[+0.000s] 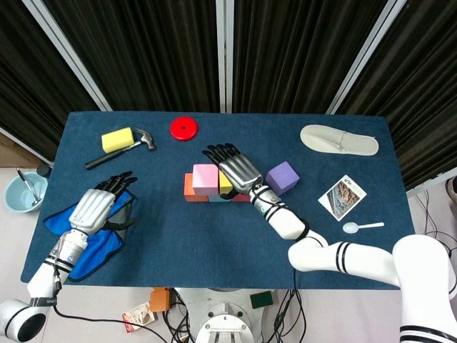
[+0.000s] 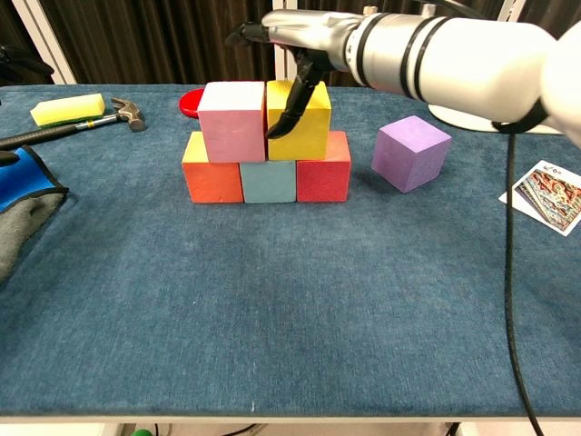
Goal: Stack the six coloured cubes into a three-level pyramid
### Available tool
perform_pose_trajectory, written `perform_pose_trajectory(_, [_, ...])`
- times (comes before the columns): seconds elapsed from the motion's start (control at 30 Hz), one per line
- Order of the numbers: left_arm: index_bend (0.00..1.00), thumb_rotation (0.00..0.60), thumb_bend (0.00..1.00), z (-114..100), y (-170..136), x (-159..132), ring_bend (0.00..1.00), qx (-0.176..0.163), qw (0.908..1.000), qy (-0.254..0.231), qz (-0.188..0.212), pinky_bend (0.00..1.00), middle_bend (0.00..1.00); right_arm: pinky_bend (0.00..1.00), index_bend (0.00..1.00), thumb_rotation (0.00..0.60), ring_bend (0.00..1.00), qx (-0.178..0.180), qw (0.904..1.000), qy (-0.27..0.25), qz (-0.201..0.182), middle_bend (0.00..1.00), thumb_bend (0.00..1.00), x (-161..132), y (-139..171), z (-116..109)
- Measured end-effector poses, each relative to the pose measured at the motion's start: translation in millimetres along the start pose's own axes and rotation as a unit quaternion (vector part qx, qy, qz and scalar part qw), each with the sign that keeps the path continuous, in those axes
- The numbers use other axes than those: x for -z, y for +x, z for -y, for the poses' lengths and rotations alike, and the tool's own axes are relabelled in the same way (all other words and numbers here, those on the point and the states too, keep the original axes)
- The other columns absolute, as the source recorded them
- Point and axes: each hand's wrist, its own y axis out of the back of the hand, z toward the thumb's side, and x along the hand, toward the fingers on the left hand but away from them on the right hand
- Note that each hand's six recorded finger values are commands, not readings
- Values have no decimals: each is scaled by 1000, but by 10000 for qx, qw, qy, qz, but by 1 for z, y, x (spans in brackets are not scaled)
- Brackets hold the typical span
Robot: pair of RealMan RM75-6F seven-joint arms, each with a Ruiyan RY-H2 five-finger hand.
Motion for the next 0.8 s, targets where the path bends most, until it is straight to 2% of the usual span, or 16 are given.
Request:
perform_pose_trajectory(0.33, [101,479,193,0,-1,1,99,1,10000,-8,-8,228,43,0,0,600,0,-13,9999,165,-37,7,68,-15,-18,9])
perform_pose_trajectory(0.4, [101,464,194,-1,-1,1,99,-8,10000,-14,-10,228,42,0,0,600,0,-10,9998,184,-26,9,68,-17,-21,10])
perform_pose_trajectory(0.8, [101,466,194,-1,-4,4,99,-19,10000,-26,-27,228,43,0,0,600,0,-25,9995,297,75,11,69,-13,-26,12])
